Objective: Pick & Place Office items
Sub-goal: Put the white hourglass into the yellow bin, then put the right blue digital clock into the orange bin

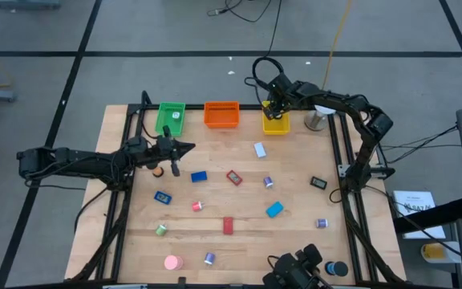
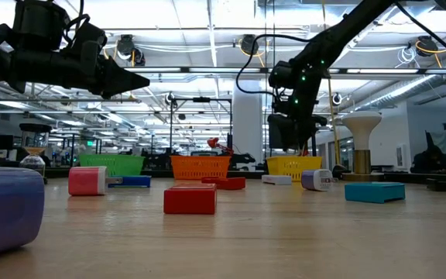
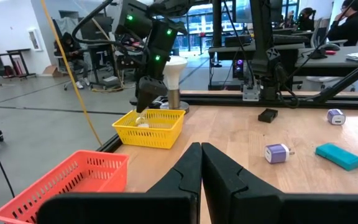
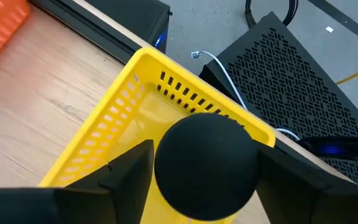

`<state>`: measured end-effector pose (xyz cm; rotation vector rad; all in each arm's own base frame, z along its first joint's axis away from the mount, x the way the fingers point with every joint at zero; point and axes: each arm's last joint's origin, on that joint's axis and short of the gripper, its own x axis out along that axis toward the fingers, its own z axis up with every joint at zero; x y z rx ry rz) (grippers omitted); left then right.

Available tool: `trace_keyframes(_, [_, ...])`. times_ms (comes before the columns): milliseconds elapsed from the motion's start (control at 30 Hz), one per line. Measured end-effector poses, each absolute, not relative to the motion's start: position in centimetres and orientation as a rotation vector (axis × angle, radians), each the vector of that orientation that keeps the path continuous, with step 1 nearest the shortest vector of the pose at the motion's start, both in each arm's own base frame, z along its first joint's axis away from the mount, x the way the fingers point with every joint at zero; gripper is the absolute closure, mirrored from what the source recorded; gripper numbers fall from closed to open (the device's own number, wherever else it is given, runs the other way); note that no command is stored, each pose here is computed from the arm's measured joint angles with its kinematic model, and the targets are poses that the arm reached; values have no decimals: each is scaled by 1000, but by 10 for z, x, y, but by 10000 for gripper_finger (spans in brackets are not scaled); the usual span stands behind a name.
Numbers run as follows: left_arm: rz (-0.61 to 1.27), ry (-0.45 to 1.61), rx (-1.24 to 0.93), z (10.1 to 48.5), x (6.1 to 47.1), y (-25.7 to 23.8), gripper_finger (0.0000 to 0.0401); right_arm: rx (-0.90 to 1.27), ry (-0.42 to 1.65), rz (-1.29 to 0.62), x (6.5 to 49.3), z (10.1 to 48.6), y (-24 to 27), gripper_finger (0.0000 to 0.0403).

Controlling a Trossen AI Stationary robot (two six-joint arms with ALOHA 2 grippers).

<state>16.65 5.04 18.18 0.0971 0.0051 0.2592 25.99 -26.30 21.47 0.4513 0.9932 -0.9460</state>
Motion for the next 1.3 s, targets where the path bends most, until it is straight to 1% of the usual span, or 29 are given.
trace_keyframes(133, [259,5,97,182,166,50,391,435,967,-949,257,225,-261,128])
trace_keyframes(233, [259,6,97,182,166,50,391,424,928,-952,252,241,-256,116])
trace_keyframes(300, [259,5,97,182,166,50,391,418,910,-949,247,254,-249,115])
trace_keyframes(367, [259,5,97,182,166,50,391,403,898,-937,243,268,-239,124])
trace_keyframes(467, [259,5,97,182,166,50,391,364,884,-893,238,286,-215,156])
trace_keyframes(567, [260,5,97,182,166,50,391,299,822,-826,236,286,-185,206])
trace_keyframes(800, [259,5,97,182,166,50,391,209,595,-663,226,252,-120,344])
trace_keyframes(867, [259,5,97,182,166,50,391,196,534,-620,223,239,-105,379])
trace_keyframes(900, [260,5,97,182,166,50,391,189,503,-601,221,233,-99,391])
trace_keyframes(967, [258,1,94,182,167,50,391,176,437,-569,218,225,-90,395])
trace_keyframes(1067, [256,-35,62,185,166,50,391,165,370,-537,214,216,-81,384])
trace_keyframes(1200, [219,-43,-77,187,168,50,391,157,315,-523,213,212,-77,385])
trace_keyframes(1300, [129,111,-89,192,180,44,391,141,302,-520,214,212,-78,395])
